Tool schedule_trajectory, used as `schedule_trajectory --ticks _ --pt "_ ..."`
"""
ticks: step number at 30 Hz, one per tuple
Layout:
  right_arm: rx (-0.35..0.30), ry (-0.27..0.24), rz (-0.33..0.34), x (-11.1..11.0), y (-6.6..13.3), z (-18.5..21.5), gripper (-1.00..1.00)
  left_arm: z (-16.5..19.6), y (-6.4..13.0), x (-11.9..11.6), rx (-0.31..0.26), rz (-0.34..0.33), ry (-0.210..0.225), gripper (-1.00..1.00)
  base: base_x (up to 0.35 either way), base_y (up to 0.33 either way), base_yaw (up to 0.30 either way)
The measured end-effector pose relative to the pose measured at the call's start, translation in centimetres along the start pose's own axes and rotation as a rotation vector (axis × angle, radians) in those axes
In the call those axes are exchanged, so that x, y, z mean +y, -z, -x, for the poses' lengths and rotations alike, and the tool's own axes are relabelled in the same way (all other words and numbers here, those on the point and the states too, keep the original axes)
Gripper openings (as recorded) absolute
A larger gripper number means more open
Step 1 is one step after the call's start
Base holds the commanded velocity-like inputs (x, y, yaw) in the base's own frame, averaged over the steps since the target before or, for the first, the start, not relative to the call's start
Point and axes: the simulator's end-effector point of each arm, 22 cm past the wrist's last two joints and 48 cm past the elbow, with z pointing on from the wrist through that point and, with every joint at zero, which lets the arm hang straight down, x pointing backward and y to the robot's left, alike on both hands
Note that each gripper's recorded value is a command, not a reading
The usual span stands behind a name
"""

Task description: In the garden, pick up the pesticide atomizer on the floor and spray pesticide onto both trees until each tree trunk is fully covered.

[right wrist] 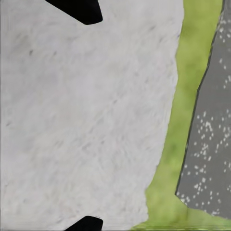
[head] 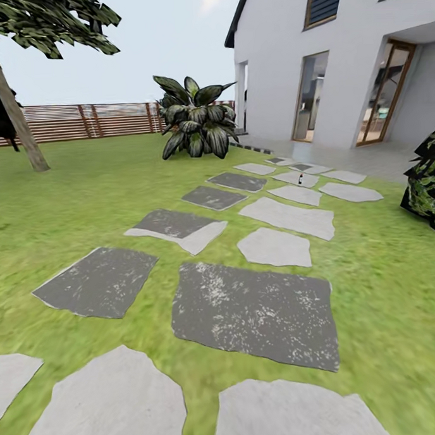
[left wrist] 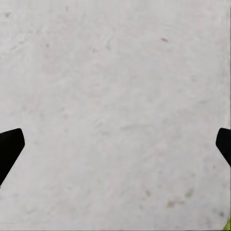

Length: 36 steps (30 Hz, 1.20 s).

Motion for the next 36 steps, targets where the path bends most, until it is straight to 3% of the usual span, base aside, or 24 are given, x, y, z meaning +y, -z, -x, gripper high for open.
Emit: schedule_trajectory --ticks 14,31,36 --pt "-0.002 0.000 0.000 0.0 0.0 0.1 1.00 0.0 0.0 0.0 0.001 0.000 0.000 1.00 0.340 0.000 -0.224" --pt "0.007 0.006 0.006 0.2 0.1 -0.3 1.00 0.0 0.0 0.0 0.001 0.000 0.000 1.00 0.340 0.000 -0.012" --pt "-0.009 -0.009 0.020 1.5 -0.4 0.6 1.00 -0.2 0.1 -0.3 0.001 -0.001 0.001 1.00 0.000 0.000 0.000"
